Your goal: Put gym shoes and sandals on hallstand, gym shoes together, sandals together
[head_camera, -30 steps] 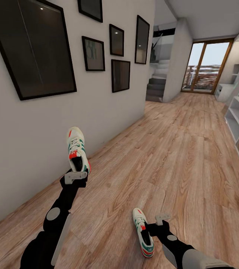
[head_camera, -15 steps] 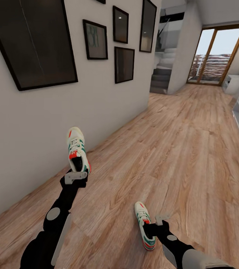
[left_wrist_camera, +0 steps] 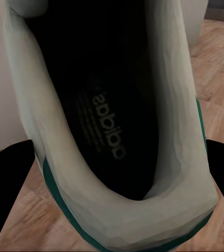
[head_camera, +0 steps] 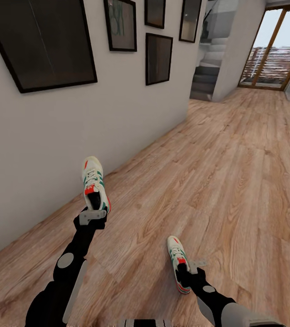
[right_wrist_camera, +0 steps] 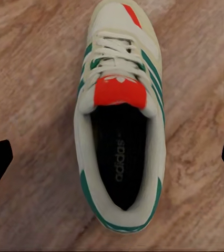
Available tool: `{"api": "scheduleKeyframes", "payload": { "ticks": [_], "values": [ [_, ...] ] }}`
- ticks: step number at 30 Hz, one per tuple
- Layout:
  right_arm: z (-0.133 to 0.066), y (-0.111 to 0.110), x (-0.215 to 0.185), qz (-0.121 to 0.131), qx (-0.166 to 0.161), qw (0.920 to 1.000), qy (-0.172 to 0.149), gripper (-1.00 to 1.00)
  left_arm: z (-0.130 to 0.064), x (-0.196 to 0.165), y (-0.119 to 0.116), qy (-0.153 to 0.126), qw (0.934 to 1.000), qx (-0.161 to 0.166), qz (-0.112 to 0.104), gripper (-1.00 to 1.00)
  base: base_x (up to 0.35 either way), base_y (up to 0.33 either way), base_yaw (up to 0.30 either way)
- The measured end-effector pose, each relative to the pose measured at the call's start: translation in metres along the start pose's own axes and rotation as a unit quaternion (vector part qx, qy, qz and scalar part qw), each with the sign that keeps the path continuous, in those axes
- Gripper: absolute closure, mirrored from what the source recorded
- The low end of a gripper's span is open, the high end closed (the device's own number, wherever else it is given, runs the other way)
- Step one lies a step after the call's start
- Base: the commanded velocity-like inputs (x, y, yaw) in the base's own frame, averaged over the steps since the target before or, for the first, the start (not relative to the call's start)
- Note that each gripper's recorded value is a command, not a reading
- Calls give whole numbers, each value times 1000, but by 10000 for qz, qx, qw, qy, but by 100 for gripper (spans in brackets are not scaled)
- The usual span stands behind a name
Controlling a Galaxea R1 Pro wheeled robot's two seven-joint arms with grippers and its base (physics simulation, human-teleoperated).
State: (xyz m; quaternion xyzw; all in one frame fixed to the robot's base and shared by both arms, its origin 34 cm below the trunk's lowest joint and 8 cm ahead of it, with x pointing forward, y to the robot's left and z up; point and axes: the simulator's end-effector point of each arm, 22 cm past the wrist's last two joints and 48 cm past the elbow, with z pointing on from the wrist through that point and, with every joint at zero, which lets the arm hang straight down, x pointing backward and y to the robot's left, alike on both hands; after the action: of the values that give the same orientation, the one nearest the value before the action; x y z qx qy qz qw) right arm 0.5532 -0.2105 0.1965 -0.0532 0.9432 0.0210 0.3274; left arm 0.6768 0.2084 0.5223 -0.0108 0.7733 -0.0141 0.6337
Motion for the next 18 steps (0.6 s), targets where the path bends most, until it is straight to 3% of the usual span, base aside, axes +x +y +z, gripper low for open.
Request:
{"api": "scheduleKeyframes", "payload": {
  "ticks": [18],
  "values": [
    [11, 1, 34, 17, -8, 9996, 298, -100, 7, 37, 1, 307, 9995, -10, -2, 100, 0, 0, -19]
  ]
}}
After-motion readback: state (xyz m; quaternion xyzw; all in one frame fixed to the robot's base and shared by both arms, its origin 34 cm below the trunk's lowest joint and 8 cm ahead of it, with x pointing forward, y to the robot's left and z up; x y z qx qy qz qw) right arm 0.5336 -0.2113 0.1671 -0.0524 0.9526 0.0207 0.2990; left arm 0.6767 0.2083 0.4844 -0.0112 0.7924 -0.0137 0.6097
